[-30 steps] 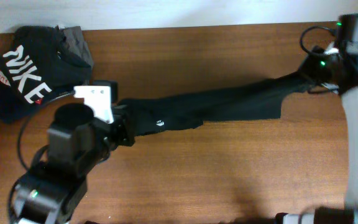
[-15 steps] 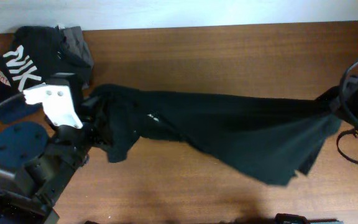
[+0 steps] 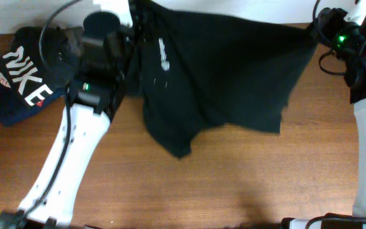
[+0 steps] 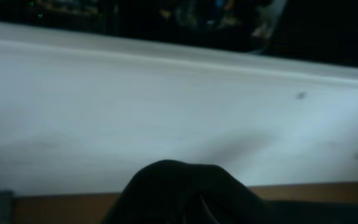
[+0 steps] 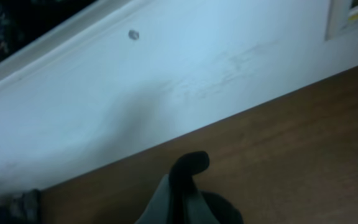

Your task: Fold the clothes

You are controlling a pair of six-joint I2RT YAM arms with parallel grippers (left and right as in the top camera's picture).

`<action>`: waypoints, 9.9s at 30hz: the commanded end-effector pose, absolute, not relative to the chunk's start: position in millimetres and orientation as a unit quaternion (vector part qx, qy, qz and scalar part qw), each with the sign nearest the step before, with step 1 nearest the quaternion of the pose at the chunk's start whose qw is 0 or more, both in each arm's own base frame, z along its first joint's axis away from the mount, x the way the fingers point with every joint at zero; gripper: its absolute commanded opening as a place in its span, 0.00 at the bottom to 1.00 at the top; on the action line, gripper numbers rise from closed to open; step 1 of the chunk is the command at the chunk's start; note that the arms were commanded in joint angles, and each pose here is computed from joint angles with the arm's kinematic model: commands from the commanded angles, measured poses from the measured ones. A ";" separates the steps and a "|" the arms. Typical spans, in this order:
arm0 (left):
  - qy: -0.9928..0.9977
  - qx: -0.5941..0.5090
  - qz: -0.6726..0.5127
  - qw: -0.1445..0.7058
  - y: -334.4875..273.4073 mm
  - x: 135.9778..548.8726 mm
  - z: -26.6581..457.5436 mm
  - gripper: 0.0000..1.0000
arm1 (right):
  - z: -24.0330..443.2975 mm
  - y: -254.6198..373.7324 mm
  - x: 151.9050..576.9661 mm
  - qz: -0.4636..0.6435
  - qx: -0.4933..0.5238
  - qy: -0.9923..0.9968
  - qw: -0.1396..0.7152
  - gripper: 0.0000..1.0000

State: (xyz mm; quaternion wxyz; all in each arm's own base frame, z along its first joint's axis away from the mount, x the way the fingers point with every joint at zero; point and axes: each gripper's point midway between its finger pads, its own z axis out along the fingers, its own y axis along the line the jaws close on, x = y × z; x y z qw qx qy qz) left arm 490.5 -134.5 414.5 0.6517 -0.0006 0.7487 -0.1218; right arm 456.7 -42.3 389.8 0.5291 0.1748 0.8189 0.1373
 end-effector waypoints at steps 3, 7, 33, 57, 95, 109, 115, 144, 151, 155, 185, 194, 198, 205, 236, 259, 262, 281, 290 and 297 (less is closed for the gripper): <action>0.654 -0.003 -0.069 0.754 -95.8 458.4 557.0 0.01 | 499.3 -36.6 416.3 0.138 0.126 0.762 0.620 0.04; 0.678 -0.010 -0.038 0.734 -76.3 421.0 579.7 0.01 | 523.4 -34.1 382.1 0.116 0.109 0.770 0.618 0.04; 0.955 0.014 -0.066 0.289 -120.0 444.9 262.3 0.01 | 312.0 -9.4 407.7 0.143 0.118 0.919 0.347 0.04; 0.862 0.005 -0.126 0.491 -89.0 277.5 485.4 0.01 | 469.4 7.2 286.7 0.148 0.109 0.868 0.461 0.04; 0.977 0.012 -0.073 0.201 -115.8 414.3 268.3 0.01 | 270.3 21.3 386.5 0.147 0.064 0.973 0.166 0.17; 0.996 0.031 -0.069 -0.048 -124.1 341.4 181.2 0.99 | 212.0 26.6 341.0 0.091 0.057 0.994 0.033 0.89; 0.992 0.070 -0.058 -0.088 -143.5 322.3 147.6 0.99 | 182.5 29.5 331.4 0.095 0.061 0.994 -0.005 0.87; 0.993 0.064 -0.055 -0.078 -146.9 328.8 127.2 0.99 | 45.2 29.4 357.9 0.096 0.175 0.979 0.051 0.59; 0.993 0.064 -0.055 -0.078 -146.9 328.8 127.2 0.99 | 37.4 29.3 354.8 0.096 0.236 0.966 0.033 0.57; 0.993 0.064 -0.055 -0.077 -146.9 329.0 127.2 0.99 | 27.6 29.7 352.4 0.093 0.246 0.965 0.018 0.54; 0.994 0.064 -0.045 -0.079 -143.2 328.2 127.0 0.99 | 92.6 -17.1 332.9 -0.046 0.227 0.973 -0.009 0.04; 0.994 0.064 -0.045 -0.077 -143.4 329.2 126.9 0.99 | 102.1 -36.0 288.2 -0.121 0.214 0.965 -0.087 0.04; 0.994 0.064 -0.045 -0.077 -143.4 329.1 126.9 0.99 | 109.7 -43.1 266.8 -0.151 0.204 0.959 -0.127 0.11; 0.994 0.064 -0.046 -0.076 -143.6 329.6 126.8 0.99 | 119.5 -43.8 242.2 -0.164 0.193 0.951 -0.179 0.89; 0.994 0.065 -0.047 -0.072 -144.3 331.5 126.6 0.99 | 18.4 41.3 296.5 0.126 0.027 0.990 -0.056 0.86; 0.994 0.065 -0.043 -0.074 -142.7 330.4 126.6 0.99 | 11.0 17.8 301.0 0.057 0.026 0.997 -0.042 0.71; 0.994 0.065 -0.043 -0.073 -142.9 331.1 126.5 0.99 | 10.7 17.8 305.6 0.057 0.016 0.998 -0.033 0.72; 0.994 0.065 -0.044 -0.071 -143.3 332.0 126.4 0.99 | -0.4 27.5 297.2 0.085 0.026 0.995 -0.038 0.39; 0.994 0.065 -0.043 -0.072 -142.9 331.3 126.5 0.99 | 17.3 27.2 313.2 0.085 0.039 0.995 -0.024 0.23; 0.994 0.065 -0.043 -0.072 -143.0 331.4 126.5 0.99 | 19.9 17.8 311.3 0.057 0.056 0.996 -0.031 0.10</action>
